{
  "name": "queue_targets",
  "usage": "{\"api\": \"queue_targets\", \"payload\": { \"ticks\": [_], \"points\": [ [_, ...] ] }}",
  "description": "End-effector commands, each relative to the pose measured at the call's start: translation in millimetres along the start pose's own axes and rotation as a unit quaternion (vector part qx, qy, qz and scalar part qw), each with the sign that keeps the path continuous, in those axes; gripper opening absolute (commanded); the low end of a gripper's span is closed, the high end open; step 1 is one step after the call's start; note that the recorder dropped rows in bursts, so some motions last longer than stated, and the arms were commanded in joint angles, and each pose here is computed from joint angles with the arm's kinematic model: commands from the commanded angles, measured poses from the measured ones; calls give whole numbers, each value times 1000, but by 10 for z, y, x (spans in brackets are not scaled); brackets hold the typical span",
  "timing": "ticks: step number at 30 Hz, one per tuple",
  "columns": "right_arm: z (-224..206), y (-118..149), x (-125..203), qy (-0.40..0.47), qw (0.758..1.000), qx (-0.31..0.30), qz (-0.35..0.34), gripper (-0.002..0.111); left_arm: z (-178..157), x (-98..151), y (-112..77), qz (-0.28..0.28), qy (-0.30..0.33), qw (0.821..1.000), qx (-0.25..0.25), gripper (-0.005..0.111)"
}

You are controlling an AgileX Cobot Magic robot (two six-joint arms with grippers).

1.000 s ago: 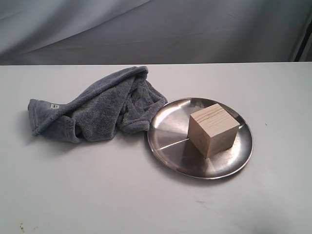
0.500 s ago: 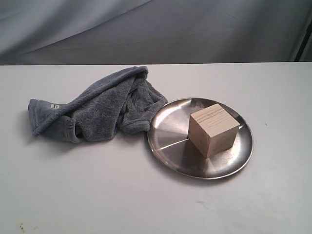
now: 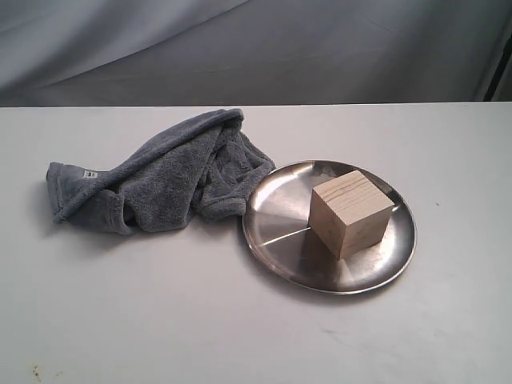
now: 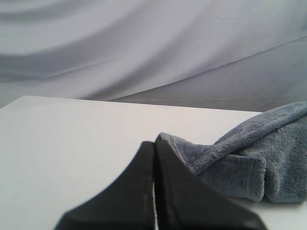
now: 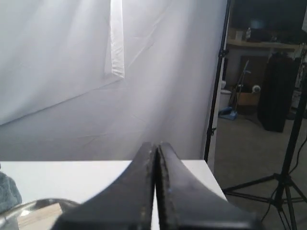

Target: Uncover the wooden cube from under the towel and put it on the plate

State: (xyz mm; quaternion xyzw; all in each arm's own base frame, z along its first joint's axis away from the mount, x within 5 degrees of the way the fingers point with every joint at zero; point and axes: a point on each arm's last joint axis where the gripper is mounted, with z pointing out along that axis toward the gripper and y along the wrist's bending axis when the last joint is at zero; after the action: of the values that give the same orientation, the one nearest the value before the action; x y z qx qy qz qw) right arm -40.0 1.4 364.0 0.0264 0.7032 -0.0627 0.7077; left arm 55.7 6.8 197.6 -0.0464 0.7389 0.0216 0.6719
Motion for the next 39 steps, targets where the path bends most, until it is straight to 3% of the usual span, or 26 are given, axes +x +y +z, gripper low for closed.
{"api": "queue_targets", "payload": {
  "ticks": [1, 13, 26, 27, 39],
  "points": [
    [164, 20, 52, -53, 999, -2, 2, 0, 1, 7, 0, -1, -2, 1000, 0, 0],
    [701, 77, 649, -163, 987, -3, 1, 0, 1, 7, 0, -1, -2, 1000, 0, 0],
    [946, 128, 1529, -30, 999, -11, 26, 0, 1, 7, 0, -1, -2, 1000, 0, 0],
    [946, 135, 1630, 26, 999, -14, 24, 0, 1, 7, 0, -1, -2, 1000, 0, 0],
    [918, 145, 1811, 126, 992, -17, 20, 0, 1, 7, 0, -1, -2, 1000, 0, 0]
  ]
}}
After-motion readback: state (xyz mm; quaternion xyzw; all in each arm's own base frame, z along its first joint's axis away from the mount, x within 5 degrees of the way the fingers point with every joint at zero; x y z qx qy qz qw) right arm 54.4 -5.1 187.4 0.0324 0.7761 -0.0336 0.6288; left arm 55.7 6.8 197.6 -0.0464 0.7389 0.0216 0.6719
